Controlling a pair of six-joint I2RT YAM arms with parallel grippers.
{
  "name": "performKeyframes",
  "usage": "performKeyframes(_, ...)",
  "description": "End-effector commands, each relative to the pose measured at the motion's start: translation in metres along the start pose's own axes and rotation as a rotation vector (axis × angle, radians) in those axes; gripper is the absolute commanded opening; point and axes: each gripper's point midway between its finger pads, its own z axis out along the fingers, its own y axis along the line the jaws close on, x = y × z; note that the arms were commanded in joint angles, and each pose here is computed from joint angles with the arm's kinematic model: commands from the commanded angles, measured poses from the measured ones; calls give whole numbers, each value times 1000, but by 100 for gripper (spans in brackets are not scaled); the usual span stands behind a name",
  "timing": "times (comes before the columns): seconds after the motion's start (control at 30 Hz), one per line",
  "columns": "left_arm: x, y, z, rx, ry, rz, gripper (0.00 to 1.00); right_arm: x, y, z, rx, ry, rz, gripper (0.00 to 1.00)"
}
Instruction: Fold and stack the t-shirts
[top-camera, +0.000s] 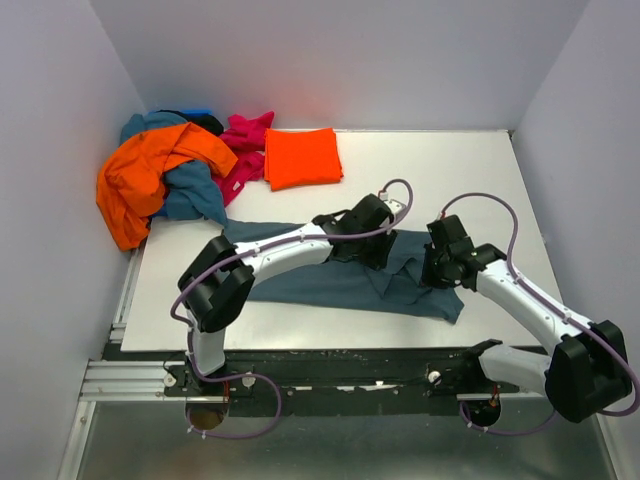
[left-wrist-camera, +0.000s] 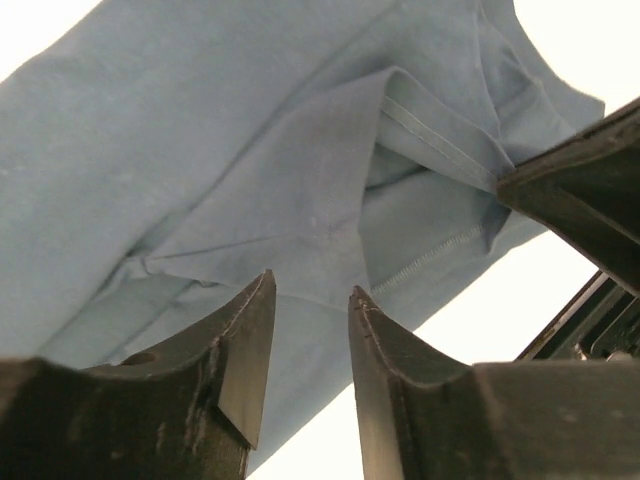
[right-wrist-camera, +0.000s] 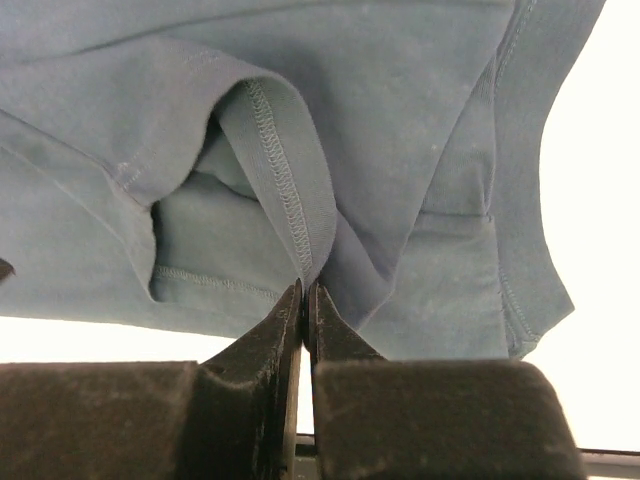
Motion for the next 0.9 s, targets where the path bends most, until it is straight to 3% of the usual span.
performKeyframes(0.0, 22, -11, -4, -46, 54, 73, 49, 18, 2, -1, -32, 50, 12, 15)
performKeyframes(0.27, 25, -6, 1, -172, 20, 84, 59, 14, 3, -4, -35, 30, 24, 15)
performKeyframes(0.43, 20, -7, 15, -233, 21, 112, 60, 11, 3, -5, -36, 4, 40, 15)
performKeyframes(0.77, 22, -19, 42, -183, 43, 97, 63, 11, 2, -3, -38, -8, 58, 15)
performKeyframes(0.87, 23, -18, 46, -189, 48, 93, 58, 11, 3, -3, -40, -9, 58, 15)
